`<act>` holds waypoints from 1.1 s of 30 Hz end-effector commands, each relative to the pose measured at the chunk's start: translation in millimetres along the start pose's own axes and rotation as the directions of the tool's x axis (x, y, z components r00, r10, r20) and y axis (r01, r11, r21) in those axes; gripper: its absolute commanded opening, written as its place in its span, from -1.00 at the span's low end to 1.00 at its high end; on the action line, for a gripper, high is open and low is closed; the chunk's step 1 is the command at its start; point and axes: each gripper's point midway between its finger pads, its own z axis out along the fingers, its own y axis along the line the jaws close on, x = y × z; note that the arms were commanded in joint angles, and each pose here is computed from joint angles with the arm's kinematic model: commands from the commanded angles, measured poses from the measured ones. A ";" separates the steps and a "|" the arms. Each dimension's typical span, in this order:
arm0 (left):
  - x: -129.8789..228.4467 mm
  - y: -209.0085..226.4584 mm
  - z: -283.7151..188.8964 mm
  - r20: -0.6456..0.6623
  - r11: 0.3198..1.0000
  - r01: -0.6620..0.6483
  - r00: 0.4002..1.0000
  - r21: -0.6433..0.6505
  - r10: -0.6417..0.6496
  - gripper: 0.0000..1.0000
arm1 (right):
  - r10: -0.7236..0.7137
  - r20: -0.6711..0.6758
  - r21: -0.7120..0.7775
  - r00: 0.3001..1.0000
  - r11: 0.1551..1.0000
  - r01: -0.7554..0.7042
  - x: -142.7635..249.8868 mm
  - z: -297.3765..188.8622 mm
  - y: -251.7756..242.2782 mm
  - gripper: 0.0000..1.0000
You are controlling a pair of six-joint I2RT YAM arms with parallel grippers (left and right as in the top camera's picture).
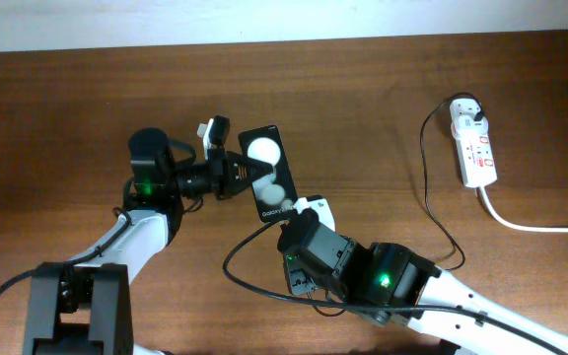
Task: Plug charger to phone and switch on socket
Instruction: 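Align the USB-C plug under the phone's charging port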
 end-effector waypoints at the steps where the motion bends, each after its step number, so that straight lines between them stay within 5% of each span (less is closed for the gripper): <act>1: -2.5 -7.7 0.3 -0.016 0.999 -0.050 0.999 0.014 0.050 -1.00 | 0.025 -0.008 -0.002 1.000 1.000 -0.025 3.0 1.0 0.4 -0.92; 26: -1.0 -8.2 0.4 -0.026 0.999 0.028 0.999 0.016 -0.027 -1.00 | 0.031 0.037 -0.007 0.999 0.999 -0.031 -4.0 -7.9 -0.9 -0.92; 33: -1.1 -8.2 0.4 -0.023 0.998 -0.056 0.998 0.018 0.057 -1.00 | 0.032 0.042 -0.011 0.999 0.999 -0.031 -5.2 -7.9 0.2 -0.92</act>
